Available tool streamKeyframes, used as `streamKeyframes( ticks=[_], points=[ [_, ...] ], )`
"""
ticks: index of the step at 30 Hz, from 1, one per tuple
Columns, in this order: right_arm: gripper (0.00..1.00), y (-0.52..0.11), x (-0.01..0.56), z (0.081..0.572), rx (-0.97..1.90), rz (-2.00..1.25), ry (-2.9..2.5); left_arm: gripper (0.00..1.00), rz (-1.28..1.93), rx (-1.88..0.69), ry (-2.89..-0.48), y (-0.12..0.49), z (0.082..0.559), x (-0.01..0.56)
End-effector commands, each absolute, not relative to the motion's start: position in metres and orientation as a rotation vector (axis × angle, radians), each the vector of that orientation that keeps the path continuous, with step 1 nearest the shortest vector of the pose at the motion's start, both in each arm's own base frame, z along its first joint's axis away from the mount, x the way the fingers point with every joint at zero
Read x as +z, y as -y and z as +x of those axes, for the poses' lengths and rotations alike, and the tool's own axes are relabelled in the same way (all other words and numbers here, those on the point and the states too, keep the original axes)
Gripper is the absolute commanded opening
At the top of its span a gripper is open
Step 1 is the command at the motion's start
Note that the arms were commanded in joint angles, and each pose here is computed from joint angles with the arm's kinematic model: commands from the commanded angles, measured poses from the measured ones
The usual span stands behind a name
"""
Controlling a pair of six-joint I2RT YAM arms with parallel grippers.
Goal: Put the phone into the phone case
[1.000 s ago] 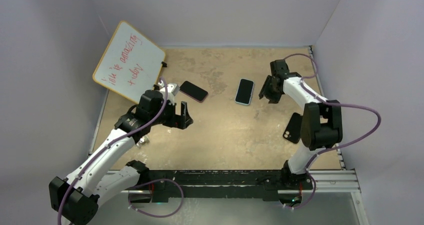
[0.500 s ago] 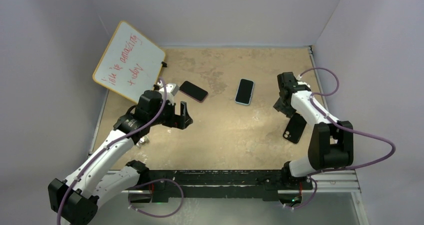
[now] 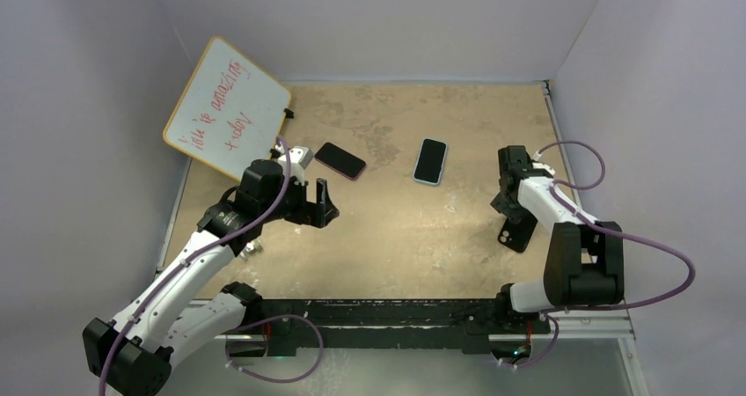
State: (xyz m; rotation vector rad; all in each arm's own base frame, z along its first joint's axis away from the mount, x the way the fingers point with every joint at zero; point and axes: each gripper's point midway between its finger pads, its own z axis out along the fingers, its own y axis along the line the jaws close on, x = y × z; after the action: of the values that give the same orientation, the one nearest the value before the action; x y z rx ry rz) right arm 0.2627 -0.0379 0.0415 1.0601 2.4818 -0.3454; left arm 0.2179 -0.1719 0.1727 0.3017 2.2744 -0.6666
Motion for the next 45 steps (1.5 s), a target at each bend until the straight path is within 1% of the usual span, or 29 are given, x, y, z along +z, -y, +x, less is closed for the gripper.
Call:
streamKeyframes(
  ticks=[1, 7, 20, 26, 33, 38, 43, 45],
  points=[
    [0.39, 0.049, 0.042, 0.263, -0.345, 1.093, -2.438, 0.94, 0.316, -0.668, -2.214, 0.172, 0.222, 0.189],
    [0.35, 0.041, 0.032, 0.269, -0.239, 1.061, -2.464, 0.94, 0.316, -0.667, -2.217, 0.172, 0.222, 0.188],
    [0.25, 0.036, 0.016, 0.26, -0.217, 1.045, -2.504, 0.94, 0.315, -0.665, -2.221, 0.172, 0.223, 0.187],
    [0.11, 0.028, 0.013, 0.259, -0.149, 1.025, -2.522, 0.94, 0.31, -0.659, -2.218, 0.171, 0.223, 0.187],
    [0.06, 0.025, 0.013, 0.254, -0.126, 1.023, -2.513, 0.94, 0.305, -0.657, -2.213, 0.17, 0.223, 0.189],
    [0.06, 0.022, 0.009, 0.245, -0.119, 1.047, -2.528, 0.94, 0.301, -0.657, -2.212, 0.17, 0.222, 0.19],
    [0.09, 0.021, 0.007, 0.245, -0.104, 1.039, -2.531, 0.94, 0.296, -0.657, -2.205, 0.169, 0.222, 0.191],
    [0.13, 0.02, 0.005, 0.245, -0.103, 1.042, -2.541, 0.94, 0.293, -0.655, -2.206, 0.169, 0.221, 0.191]
  ],
)
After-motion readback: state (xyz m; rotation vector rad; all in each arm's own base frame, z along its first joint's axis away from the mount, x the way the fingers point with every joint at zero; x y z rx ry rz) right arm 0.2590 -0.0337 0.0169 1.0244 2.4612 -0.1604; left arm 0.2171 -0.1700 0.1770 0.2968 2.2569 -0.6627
